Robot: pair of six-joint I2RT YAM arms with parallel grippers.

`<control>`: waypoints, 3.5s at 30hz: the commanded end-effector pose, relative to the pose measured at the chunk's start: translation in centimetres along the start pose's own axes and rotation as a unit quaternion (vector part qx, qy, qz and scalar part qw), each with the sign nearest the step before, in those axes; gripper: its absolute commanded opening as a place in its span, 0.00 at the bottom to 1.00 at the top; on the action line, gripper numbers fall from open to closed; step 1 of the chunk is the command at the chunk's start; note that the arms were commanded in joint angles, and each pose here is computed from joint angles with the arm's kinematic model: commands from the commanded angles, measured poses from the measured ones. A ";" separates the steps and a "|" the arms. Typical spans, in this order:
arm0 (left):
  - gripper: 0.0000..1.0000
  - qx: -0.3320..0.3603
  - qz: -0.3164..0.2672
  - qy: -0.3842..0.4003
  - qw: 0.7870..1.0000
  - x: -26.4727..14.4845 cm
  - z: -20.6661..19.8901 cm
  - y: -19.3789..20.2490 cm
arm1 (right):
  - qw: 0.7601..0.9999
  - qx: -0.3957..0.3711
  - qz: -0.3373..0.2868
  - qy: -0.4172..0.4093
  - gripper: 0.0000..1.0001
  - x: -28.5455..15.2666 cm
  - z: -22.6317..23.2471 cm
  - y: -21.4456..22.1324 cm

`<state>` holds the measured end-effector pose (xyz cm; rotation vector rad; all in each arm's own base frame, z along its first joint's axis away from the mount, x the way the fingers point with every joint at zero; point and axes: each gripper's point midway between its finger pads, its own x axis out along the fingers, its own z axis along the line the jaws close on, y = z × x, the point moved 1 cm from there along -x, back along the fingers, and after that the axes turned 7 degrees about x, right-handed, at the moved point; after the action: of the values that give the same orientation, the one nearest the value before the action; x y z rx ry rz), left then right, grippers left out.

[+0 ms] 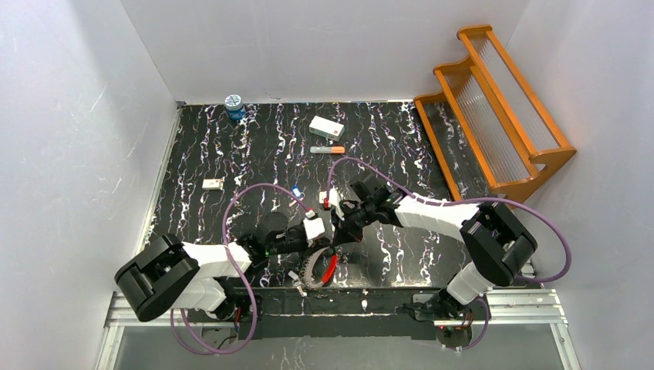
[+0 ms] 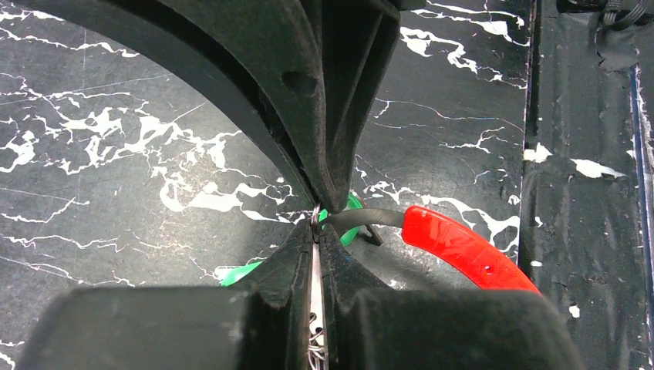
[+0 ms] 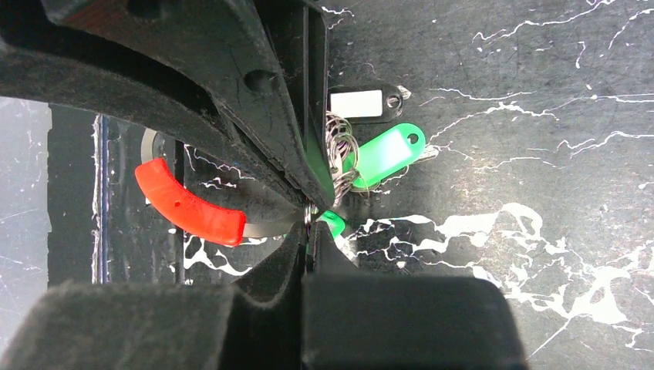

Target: Put the keys on the keyring

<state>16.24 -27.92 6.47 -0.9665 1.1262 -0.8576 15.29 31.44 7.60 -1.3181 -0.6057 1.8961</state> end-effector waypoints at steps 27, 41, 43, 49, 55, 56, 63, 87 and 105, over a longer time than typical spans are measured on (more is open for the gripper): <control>0.00 -0.013 -0.161 -0.091 0.983 -3.4 1.0 -5.3 | 0.975 -0.096 -0.195 0.038 0.36 -3.7 1.5 -6.0; 0.00 -0.011 -0.160 -0.095 0.982 -3.5 1.0 -5.2 | 0.984 -0.066 -0.159 0.040 0.07 -2.6 0.5 -4.4; 0.00 -0.010 -0.161 -0.094 0.982 -3.5 1.0 -5.2 | 0.986 -0.060 -0.152 0.030 0.04 -2.2 0.5 -4.1; 0.00 -0.006 -0.164 -0.093 0.982 -3.6 0.9 -5.4 | 0.991 -0.036 -0.130 0.008 0.03 -1.0 0.1 -3.4; 0.00 -0.006 -0.163 -0.095 0.982 -3.6 0.9 -5.3 | 0.989 -0.049 -0.136 0.011 0.31 -1.2 0.3 -3.5; 0.00 -0.005 -0.164 -0.095 0.982 -3.6 1.0 -5.3 | 0.989 -0.053 -0.138 0.013 0.37 -1.4 0.4 -3.5; 0.00 -0.004 -0.163 -0.092 0.982 -3.6 0.9 -5.4 | 0.982 -0.089 -0.165 0.028 0.53 -2.6 1.0 -4.5; 0.00 0.000 -0.170 -0.088 0.982 -3.6 0.8 -5.8 | 0.977 -0.106 -0.185 -0.011 0.24 -1.7 1.2 -6.0; 0.28 0.019 -0.151 -0.125 0.980 -4.1 1.9 -5.0 | 0.991 -0.077 -0.101 0.036 0.01 -2.3 -0.2 -3.9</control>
<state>16.45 -25.88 12.30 -1.2203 0.8079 -0.9622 16.07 32.50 11.36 -1.2719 -0.8818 1.6478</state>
